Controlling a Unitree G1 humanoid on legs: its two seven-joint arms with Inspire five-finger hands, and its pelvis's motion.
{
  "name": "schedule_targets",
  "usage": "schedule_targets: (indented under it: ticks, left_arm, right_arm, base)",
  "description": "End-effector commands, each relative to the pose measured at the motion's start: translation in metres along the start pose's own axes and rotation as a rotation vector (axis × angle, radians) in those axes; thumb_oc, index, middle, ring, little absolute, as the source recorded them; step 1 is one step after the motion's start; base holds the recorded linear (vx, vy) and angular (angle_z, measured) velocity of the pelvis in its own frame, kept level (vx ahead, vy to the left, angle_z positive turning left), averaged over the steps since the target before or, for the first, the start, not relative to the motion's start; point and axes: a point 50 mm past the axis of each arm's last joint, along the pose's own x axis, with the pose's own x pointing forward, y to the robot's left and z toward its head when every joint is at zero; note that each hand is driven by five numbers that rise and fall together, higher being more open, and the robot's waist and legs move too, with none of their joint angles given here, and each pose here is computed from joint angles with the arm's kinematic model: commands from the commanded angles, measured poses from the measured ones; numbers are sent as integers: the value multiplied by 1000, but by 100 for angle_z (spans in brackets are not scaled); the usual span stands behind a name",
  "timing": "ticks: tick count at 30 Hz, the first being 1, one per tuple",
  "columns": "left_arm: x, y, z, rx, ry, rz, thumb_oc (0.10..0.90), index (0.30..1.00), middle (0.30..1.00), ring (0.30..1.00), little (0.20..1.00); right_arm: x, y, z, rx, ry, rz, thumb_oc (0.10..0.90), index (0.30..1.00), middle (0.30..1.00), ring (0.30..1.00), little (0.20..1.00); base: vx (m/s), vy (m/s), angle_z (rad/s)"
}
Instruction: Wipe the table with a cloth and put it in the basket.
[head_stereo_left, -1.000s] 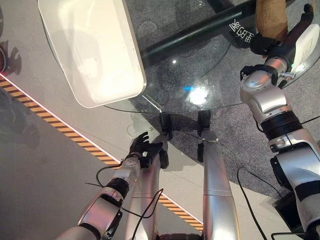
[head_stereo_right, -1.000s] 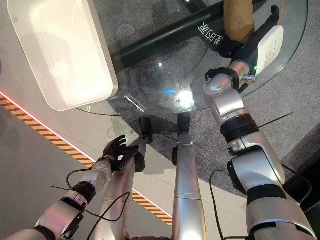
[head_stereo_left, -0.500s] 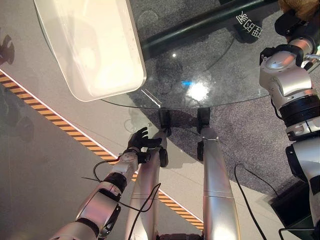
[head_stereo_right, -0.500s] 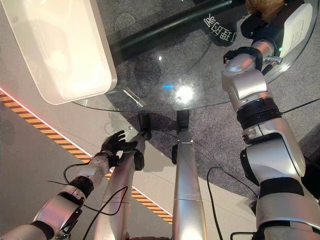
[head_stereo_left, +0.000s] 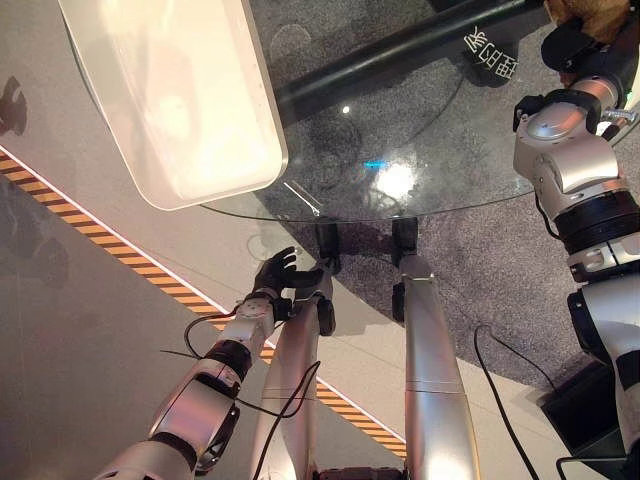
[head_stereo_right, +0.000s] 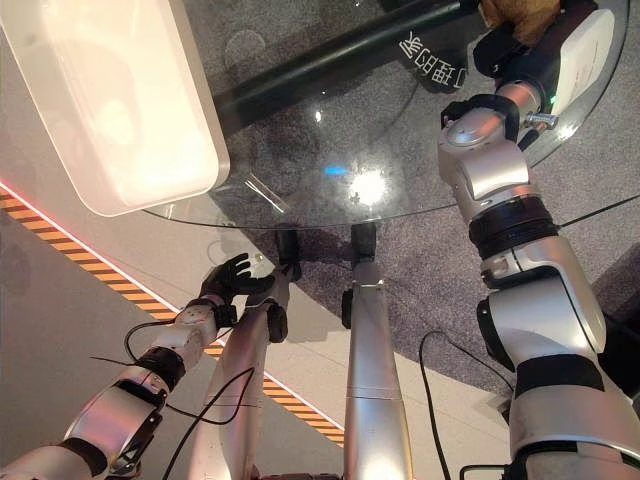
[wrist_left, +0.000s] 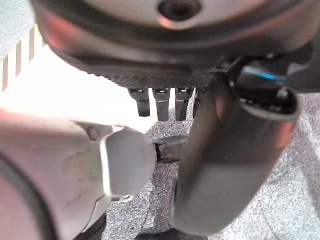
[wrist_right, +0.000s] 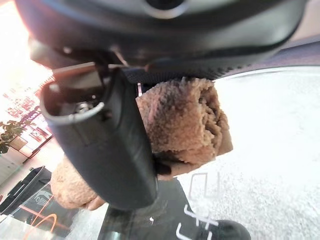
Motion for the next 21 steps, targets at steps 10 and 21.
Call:
schedule_targets:
  ticks: [10,21]
  left_arm:
    - [-5,22,-28,-5,79,73,800,900,900,900,900]
    - [-5,28,-22,29,57,73,800,900,900,900,900]
  right_arm:
    - [-21,23,26,-75,-188,270,100,300,300,300,200]
    - [-65,59,31,-167,-296,646,100,300,300,300,200]
  base:
    - [-5,2,2]
    - [-5,-10,0]
